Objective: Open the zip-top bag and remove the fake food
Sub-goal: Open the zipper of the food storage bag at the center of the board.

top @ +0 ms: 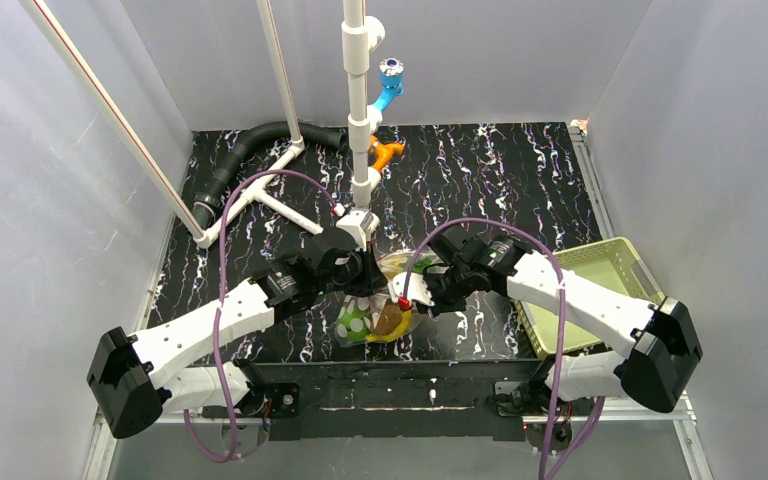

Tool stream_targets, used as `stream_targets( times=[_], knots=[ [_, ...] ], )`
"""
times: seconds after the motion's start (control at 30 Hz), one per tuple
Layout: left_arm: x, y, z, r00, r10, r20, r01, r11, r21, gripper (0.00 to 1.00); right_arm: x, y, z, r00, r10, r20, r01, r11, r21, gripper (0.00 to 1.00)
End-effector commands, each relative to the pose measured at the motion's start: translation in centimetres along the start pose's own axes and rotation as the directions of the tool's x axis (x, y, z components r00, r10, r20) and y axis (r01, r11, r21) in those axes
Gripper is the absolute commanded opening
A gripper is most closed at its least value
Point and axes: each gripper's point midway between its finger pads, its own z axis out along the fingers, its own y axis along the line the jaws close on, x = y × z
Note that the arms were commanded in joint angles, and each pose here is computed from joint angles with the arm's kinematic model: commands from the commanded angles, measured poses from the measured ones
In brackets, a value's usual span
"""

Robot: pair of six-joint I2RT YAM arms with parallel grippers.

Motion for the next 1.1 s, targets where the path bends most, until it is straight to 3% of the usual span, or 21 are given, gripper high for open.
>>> stream_targets(
  times=[0.0,0.33,0.5,1.07],
  knots=[
    [-0.3,0.3,0.1,1.0,-0.014,0.02,0.014,1.0,-0.01,0.0,1.2,2.1,-1.0,0.998,0.062,-0.009,-0.062,0.997,-0.046,0.2],
    [-0.2,0.1,0.1,1.0,-0.013,0.024,0.013,1.0,0.007,0.0,1.6,4.3,-2.3,0.996,0.092,0.014,-0.09,0.992,-0.086,0.51],
    [-0.4,-0.3,0.1,1.0,-0.005,0.024,0.005,1.0,0.031,0.0,1.7,4.1,-3.5,0.992,0.125,0.02,-0.124,0.991,-0.059,0.61],
    [-0.5,-2.2,-0.4,0.999,-0.012,0.044,0.006,0.989,0.145,0.0,1.5,3.1,-7.3,0.947,0.28,0.16,-0.289,0.956,0.039,0.67]
  ],
)
